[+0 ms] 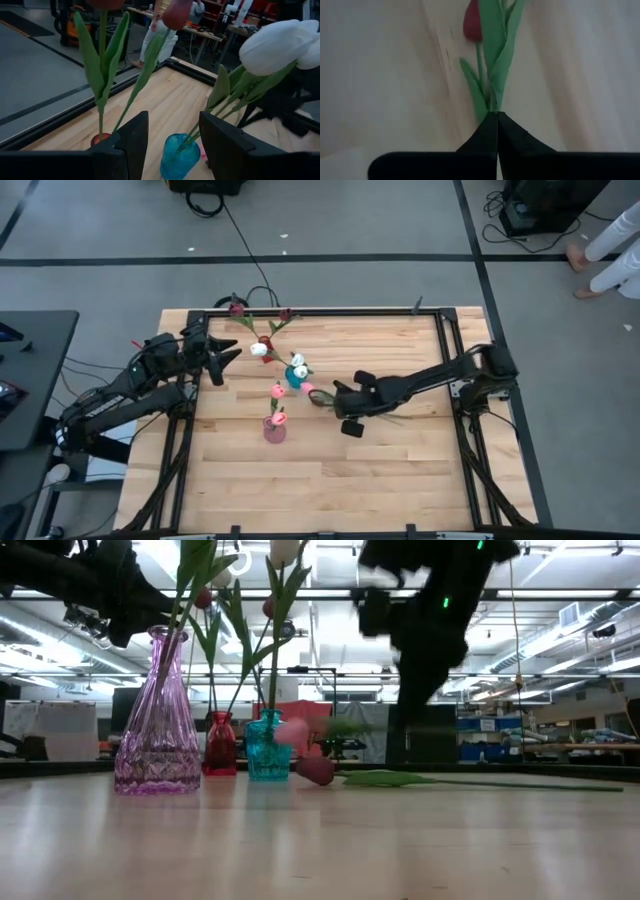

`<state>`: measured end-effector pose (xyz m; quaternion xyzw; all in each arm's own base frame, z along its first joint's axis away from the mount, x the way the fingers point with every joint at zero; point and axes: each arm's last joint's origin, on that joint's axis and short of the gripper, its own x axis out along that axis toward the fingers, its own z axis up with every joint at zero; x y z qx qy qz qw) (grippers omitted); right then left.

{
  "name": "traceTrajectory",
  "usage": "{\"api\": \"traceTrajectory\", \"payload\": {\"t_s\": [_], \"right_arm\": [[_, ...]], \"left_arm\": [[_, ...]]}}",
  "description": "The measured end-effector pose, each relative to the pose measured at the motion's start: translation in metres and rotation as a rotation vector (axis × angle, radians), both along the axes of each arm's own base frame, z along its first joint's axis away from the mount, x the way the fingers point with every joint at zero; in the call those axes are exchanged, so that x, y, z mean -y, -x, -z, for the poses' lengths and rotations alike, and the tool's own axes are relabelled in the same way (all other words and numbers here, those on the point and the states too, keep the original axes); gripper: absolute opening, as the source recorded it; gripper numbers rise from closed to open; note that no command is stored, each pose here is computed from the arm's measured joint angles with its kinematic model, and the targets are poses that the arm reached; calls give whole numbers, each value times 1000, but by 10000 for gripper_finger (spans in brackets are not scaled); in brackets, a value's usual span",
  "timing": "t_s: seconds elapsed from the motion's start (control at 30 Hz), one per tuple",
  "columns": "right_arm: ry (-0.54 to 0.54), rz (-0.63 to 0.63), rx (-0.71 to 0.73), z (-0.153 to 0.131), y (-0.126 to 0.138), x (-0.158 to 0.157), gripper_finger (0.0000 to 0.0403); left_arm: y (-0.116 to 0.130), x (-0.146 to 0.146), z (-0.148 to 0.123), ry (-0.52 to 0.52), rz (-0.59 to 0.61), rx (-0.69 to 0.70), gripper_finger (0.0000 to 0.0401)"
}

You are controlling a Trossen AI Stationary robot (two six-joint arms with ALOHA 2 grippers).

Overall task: Sort flowers into vase by color
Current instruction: Put the pink flower into the pink vase

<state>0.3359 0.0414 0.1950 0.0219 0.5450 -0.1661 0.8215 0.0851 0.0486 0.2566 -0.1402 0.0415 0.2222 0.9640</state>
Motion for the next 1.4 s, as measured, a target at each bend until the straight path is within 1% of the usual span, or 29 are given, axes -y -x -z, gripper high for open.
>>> {"api": "traceTrajectory", "payload": {"t_s": [0.13,0.3,0.37,0.43,0.53,0.6,0.7,0.8,0.87,0.97,1.1,1.17,1.27,1.4], "right_arm": [[5,-12,100,-34,14,-3,5],[9,-61,202,-67,31,-10,4],[-2,-108,242,-80,38,-15,4],[-17,-158,296,-91,44,-20,4],[-86,-246,383,-108,51,-28,4],[-104,-298,466,-118,52,-33,4],[-84,-373,591,-132,50,-39,5],[-28,-436,725,-142,44,-44,5],[-2,-472,838,-145,38,-47,6],[13,-523,966,-140,31,-52,6],[41,-492,1126,-130,19,-58,6],[49,-498,1161,-118,5,-63,6],[53,-520,1153,-95,-19,-72,6],[135,-528,1206,-86,-49,-94,6]], "left_arm": [[0,1,0,3,22,2,182],[-1,2,0,10,76,7,182],[-2,4,-1,15,141,18,182],[-2,6,-2,25,229,38,182],[-3,10,-5,58,352,72,182],[-3,11,-6,76,413,92,182],[-3,13,-9,75,462,120,182],[-3,13,-10,79,464,124,182],[-3,13,-9,80,464,122,182],[-4,13,-9,79,461,122,182],[-5,15,-11,77,451,137,182],[-6,16,-13,64,449,152,182],[-6,17,-15,51,433,165,182],[-6,16,-15,43,412,169,182]]}}
